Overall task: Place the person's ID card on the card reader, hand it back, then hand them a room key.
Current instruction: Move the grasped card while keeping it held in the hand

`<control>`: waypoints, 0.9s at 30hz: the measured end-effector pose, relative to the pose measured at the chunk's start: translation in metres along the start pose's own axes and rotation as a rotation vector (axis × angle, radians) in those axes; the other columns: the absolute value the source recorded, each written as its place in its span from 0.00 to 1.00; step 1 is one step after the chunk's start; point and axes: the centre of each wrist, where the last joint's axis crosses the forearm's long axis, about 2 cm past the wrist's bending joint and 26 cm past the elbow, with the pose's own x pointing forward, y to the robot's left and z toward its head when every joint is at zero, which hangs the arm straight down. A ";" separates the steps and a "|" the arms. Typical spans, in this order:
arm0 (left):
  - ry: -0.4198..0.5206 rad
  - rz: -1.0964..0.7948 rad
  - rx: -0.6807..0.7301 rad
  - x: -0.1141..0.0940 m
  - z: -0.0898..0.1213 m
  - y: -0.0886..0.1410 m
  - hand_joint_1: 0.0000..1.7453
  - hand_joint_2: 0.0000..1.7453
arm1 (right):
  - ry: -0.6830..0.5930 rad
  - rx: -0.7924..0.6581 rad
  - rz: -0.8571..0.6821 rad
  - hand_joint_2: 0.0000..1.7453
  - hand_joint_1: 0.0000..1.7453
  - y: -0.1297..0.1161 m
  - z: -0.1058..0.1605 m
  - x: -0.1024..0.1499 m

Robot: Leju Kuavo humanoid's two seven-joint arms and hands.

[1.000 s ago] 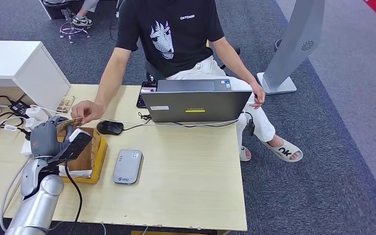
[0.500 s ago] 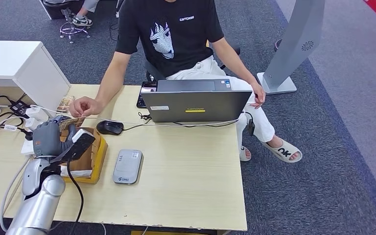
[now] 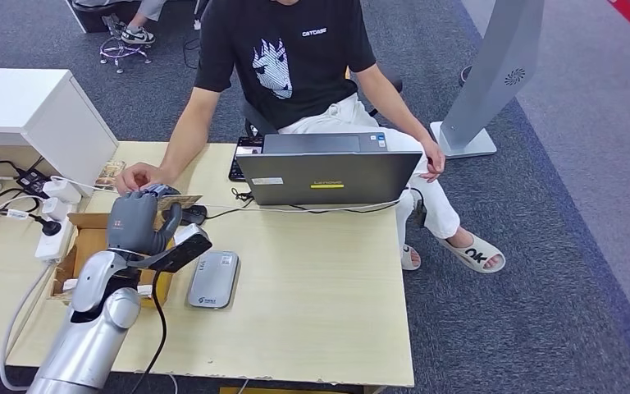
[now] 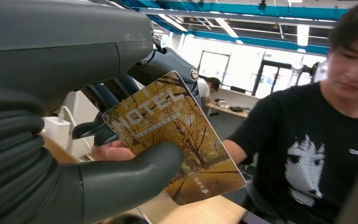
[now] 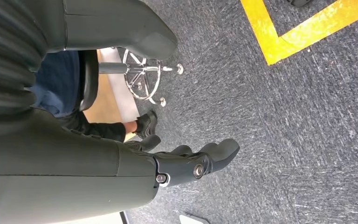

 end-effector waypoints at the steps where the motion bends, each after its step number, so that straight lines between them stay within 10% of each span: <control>1: -0.015 0.001 -0.005 0.004 -0.002 -0.001 1.00 1.00 | 0.000 0.000 -0.001 1.00 0.00 0.000 0.000 0.000; 19: -0.079 0.003 -0.024 0.022 -0.006 -0.004 1.00 1.00 | 0.006 0.001 -0.015 1.00 0.00 0.000 0.000 -0.001; 27: -0.080 -0.060 -0.356 0.025 -0.021 -0.013 1.00 1.00 | 0.037 0.003 -0.052 1.00 0.00 0.002 0.001 -0.004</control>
